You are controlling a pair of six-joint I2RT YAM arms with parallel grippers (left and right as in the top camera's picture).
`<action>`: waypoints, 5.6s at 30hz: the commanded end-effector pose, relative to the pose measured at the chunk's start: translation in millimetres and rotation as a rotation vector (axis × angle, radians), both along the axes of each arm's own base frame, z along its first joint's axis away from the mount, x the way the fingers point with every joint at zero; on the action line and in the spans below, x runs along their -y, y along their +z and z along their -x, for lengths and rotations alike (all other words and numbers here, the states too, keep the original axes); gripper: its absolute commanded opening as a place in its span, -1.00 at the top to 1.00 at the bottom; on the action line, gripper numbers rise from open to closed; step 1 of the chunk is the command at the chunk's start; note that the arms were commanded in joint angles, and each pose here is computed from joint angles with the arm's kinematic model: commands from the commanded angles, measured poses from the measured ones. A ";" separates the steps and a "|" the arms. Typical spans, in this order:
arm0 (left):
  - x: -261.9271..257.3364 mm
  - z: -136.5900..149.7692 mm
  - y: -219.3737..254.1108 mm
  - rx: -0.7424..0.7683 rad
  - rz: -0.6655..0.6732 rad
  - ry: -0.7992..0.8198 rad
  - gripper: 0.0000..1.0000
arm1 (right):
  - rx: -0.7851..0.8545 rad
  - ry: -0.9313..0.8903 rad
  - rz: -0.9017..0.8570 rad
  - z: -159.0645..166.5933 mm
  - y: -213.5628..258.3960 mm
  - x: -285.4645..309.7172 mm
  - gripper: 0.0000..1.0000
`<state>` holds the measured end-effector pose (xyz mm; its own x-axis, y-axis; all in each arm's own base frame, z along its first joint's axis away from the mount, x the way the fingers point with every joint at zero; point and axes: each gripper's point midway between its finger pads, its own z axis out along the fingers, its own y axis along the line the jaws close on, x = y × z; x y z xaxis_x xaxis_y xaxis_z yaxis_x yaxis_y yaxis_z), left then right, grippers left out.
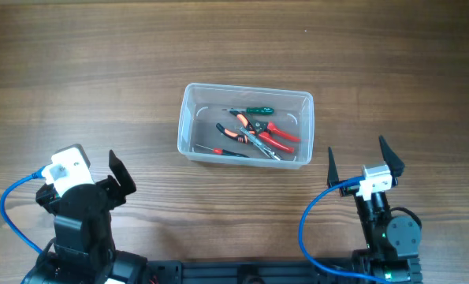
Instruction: Pack container
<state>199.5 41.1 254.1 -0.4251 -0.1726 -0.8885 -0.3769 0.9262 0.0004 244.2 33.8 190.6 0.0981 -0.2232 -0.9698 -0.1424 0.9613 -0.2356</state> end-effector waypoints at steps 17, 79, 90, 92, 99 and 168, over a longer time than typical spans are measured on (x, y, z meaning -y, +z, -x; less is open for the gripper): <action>-4.6 1.3 0.3 0.011 0.004 0.031 -1.00 | -0.071 -0.082 -0.155 -1.7 -13.2 14.8 -0.99; 80.8 -38.1 -95.9 0.375 0.029 -0.598 -1.00 | -0.071 -0.082 -0.154 -1.7 -13.2 14.8 -1.00; 80.6 -38.2 -96.0 0.374 0.028 -0.597 -1.00 | -0.071 -0.082 -0.155 -1.7 -13.2 14.8 -0.99; 80.6 -38.2 -96.0 0.374 0.028 -0.597 -1.00 | -0.071 -0.082 -0.155 -1.7 -13.2 14.8 -0.99; 80.6 -38.2 -96.0 0.374 0.028 -0.597 -0.99 | -0.071 -0.082 -0.154 -1.7 -13.2 14.8 -1.00; 80.6 -38.2 -96.0 0.374 0.028 -0.597 -0.99 | -0.071 -0.082 -0.154 -1.7 -13.2 14.8 -1.00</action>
